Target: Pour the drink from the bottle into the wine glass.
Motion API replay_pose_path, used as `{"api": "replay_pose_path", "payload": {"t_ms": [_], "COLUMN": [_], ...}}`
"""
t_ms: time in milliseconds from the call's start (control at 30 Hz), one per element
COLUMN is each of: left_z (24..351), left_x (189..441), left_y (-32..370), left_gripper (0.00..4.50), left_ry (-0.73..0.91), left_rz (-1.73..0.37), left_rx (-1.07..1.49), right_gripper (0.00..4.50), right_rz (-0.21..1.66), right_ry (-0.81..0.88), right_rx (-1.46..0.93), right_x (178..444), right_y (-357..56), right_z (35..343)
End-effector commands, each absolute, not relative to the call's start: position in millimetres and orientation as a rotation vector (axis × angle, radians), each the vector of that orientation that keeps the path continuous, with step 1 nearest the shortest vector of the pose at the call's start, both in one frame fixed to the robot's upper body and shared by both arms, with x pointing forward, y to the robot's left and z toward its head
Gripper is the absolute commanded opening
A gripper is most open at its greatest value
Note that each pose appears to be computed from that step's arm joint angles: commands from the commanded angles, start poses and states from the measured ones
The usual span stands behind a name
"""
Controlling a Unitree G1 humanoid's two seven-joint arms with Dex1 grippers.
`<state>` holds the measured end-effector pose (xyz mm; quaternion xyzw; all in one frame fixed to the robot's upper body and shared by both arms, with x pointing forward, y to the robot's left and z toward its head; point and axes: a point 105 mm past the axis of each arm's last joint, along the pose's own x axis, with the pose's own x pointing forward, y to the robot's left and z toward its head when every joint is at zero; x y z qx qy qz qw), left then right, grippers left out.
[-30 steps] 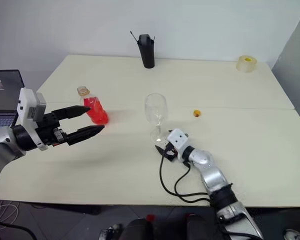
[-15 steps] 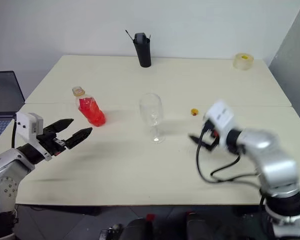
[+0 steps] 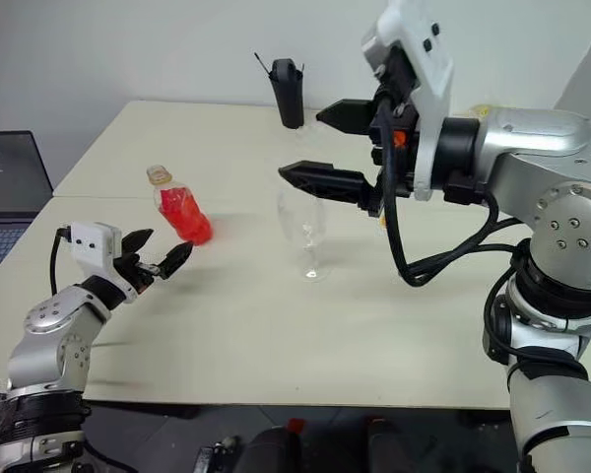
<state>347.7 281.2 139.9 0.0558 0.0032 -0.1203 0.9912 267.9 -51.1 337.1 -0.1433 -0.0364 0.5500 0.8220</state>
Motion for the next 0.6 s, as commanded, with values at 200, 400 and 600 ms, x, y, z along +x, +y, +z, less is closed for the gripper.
{"api": "replay_pose_path", "payload": {"t_ms": [200,400,600], "left_z": [153,154,152], "left_x": [361,381,397], "left_y": [282,279,276], "left_gripper": [4.5,4.5,4.5], "left_ry": [-0.052,-0.088,-0.093], "left_rz": [-0.186,-0.144,-0.139], "left_rx": [0.136,0.111,0.11], "right_gripper": [4.48,4.48,4.48], "right_rz": [1.181,1.164,1.145], "right_ry": [-0.103,-0.099,-0.1], "right_rx": [-0.35,-0.355,-0.351], "right_x": [264,266,264], "right_y": [-38,-36,-35], "right_z": [338,335,335]}}
